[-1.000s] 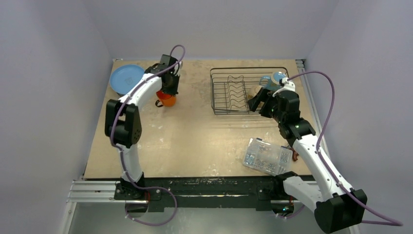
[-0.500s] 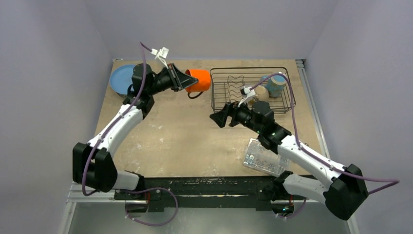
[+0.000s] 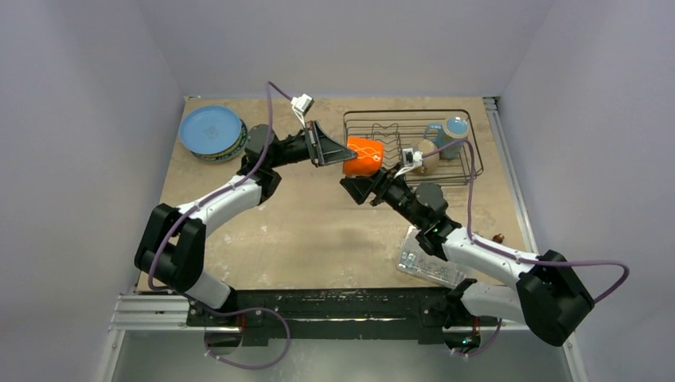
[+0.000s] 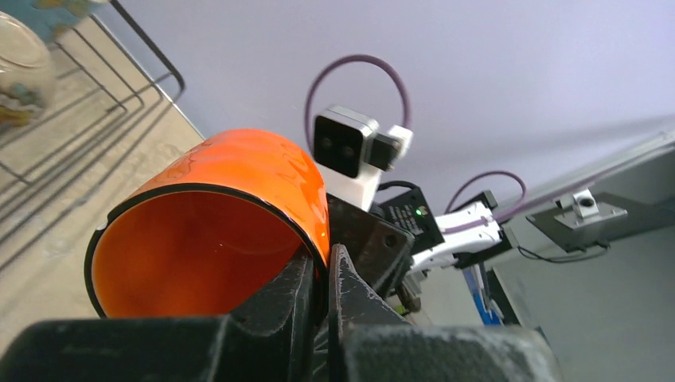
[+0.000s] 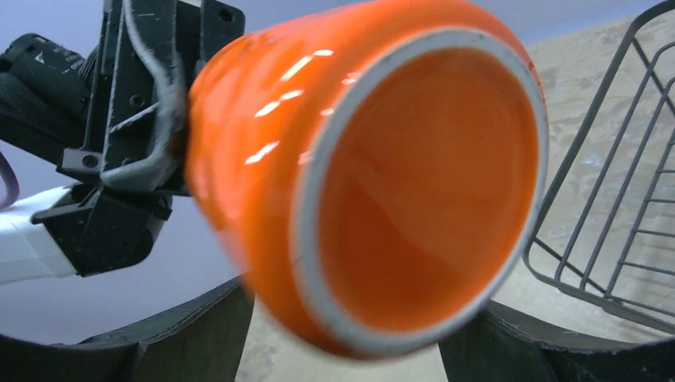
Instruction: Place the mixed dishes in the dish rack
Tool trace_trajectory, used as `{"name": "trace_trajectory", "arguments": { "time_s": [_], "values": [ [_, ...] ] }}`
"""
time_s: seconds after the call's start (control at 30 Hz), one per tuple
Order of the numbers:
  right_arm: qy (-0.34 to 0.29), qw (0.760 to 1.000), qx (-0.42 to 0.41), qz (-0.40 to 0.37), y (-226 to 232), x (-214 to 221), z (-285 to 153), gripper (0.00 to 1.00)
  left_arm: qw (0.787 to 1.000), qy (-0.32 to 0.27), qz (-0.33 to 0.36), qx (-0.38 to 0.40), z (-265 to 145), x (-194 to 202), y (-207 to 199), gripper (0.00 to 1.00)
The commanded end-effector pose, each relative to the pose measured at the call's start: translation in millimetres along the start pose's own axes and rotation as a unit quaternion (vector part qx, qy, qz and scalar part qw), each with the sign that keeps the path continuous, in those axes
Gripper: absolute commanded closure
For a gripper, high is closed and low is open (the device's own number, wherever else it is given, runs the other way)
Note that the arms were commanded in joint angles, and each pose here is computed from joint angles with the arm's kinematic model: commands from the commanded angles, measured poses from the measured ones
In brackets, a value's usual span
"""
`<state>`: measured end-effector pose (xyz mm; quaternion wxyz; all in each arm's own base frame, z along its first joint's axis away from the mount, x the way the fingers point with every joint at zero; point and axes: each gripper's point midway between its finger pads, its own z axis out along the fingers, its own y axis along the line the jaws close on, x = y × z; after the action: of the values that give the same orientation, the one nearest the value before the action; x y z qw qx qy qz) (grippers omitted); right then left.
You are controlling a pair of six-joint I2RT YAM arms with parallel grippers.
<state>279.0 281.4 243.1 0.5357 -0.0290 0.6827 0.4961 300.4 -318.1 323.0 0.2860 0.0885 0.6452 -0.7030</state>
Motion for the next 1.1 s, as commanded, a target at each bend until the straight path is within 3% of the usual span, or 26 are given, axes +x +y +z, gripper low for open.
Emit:
{"name": "trace_trajectory", "arguments": {
  "time_s": [0.0, 0.1, 0.2, 0.3, 0.33, 0.4, 0.43, 0.53, 0.6, 0.67, 0.73, 0.8, 0.87, 0.93, 0.97, 1.07],
  "values": [
    [-0.08, 0.993, -0.063, 0.054, 27, -29, -4, 0.21, 0.994, 0.014, 0.058, 0.089, 10, 8, -55, 1.0],
    [-0.107, 0.99, -0.051, 0.076, 21, -35, -12, 0.28, 0.994, 0.021, 0.055, 0.097, 14, 16, -59, 1.0],
    [-0.149, 0.983, -0.04, 0.097, 11, -41, -29, 0.45, 0.993, 0.024, 0.054, 0.1, 15, 20, -62, 1.0],
    [-0.162, 0.98, -0.04, 0.105, 8, -42, -38, 0.94, 0.993, 0.027, 0.055, 0.098, 16, 21, -62, 1.0],
    [-0.161, 0.98, -0.037, 0.106, 7, -41, -39, 1.0, 0.993, 0.028, 0.055, 0.096, 16, 21, -61, 1.0],
    [-0.166, 0.98, -0.022, 0.108, 3, -44, -42, 1.0, 0.994, 0.034, 0.056, 0.087, 17, 21, -59, 1.0],
    [-0.169, 0.98, -0.009, 0.106, 0, -45, -43, 1.0, 0.995, 0.045, 0.052, 0.076, 18, 23, -55, 0.93],
    [-0.165, 0.979, 0.069, 0.096, -20, -50, -44, 1.0, 0.996, 0.06, 0.061, 0.038, 19, 25, -44, 0.55],
    [-0.17, 0.972, 0.136, 0.09, -40, -54, -51, 1.0, 0.995, 0.054, 0.078, 0.01, 16, 24, -38, 0.37],
    [-0.177, 0.958, 0.21, 0.086, -60, -59, -62, 1.0, 0.992, 0.045, 0.105, -0.044, 11, 21, -27, 0.31],
    [-0.18, 0.927, 0.32, 0.077, -89, -64, -81, 1.0, 0.979, 0.031, 0.145, -0.141, -2, 12, -4, 0.27],
    [-0.191, 0.872, 0.446, 0.065, -117, -73, -110, 1.0, 0.948, 0.035, 0.178, -0.263, -25, 7, 25, 0.26],
    [-0.208, 0.81, 0.548, 0.04, -132, -88, -136, 1.0, 0.92, 0.032, 0.203, -0.334, -42, -3, 39, 0.26],
    [-0.215, 0.755, 0.619, 0.006, -136, -105, -149, 1.0, 0.91, 0.025, 0.211, -0.356, -49, -8, 42, 0.26],
    [-0.187, 0.718, 0.67, -0.025, -146, -100, -160, 1.0, 0.91, 0.025, 0.209, -0.356, -48, -8, 42, 0.26],
    [-0.168, 0.649, 0.741, -0.033, -157, -103, -166, 1.0, 0.914, 0.03, 0.202, -0.35, -46, -5, 42, 0.26]
  ]
}}
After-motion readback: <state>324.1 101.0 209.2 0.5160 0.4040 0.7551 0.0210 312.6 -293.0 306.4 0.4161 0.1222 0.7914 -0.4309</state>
